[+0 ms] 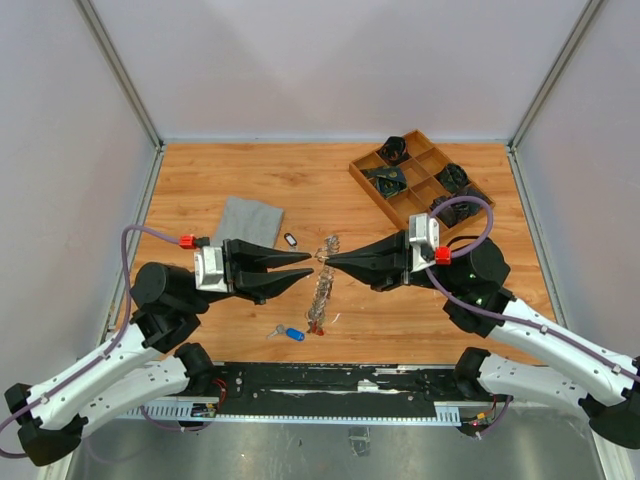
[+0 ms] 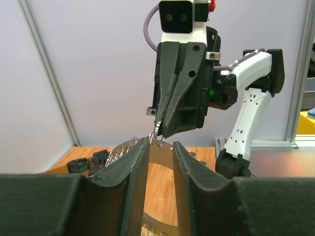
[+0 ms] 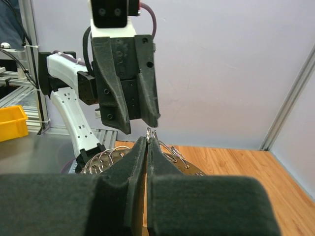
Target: Put the keys on the keyring
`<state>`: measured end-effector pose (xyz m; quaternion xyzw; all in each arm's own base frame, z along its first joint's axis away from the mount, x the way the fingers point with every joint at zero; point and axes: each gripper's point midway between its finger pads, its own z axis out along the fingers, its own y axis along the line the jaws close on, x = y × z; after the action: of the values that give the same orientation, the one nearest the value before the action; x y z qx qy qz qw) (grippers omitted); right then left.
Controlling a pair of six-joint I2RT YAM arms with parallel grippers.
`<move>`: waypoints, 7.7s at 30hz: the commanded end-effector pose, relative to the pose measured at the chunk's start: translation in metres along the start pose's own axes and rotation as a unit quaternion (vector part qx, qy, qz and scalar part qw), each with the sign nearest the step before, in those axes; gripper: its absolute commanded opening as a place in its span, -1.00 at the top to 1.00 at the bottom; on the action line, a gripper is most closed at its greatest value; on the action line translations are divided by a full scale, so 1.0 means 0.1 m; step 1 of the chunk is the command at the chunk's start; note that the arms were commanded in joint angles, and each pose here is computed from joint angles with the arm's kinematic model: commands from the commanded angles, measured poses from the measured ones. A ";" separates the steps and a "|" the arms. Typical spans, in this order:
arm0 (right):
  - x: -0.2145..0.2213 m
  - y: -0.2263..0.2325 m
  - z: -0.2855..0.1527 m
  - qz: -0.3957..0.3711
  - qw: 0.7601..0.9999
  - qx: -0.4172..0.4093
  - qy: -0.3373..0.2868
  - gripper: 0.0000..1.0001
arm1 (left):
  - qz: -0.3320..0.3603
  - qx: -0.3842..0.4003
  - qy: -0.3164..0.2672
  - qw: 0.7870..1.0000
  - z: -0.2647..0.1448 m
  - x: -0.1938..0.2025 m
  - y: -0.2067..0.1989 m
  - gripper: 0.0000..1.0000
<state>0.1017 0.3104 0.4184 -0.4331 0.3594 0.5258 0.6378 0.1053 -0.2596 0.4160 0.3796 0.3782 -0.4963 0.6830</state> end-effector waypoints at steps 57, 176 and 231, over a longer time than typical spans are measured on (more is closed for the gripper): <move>-0.35 0.22 0.06 -0.040 0.997 -0.054 -0.049 0.99 | -0.012 0.011 0.019 1.000 0.00 0.20 -0.04 0.57; 0.69 0.13 -0.17 -0.322 0.923 -0.075 0.198 0.61 | 0.339 0.158 0.111 0.921 -0.23 0.58 -0.13 0.99; -0.23 0.41 0.01 -0.259 0.964 -0.041 -0.048 0.99 | 0.223 0.141 0.007 0.965 -0.17 0.18 -0.36 0.53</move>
<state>0.0764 0.3140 0.3911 -0.5553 0.2410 0.3397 0.7199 0.0798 -0.2620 0.3766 0.5627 0.2344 -0.3660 0.7031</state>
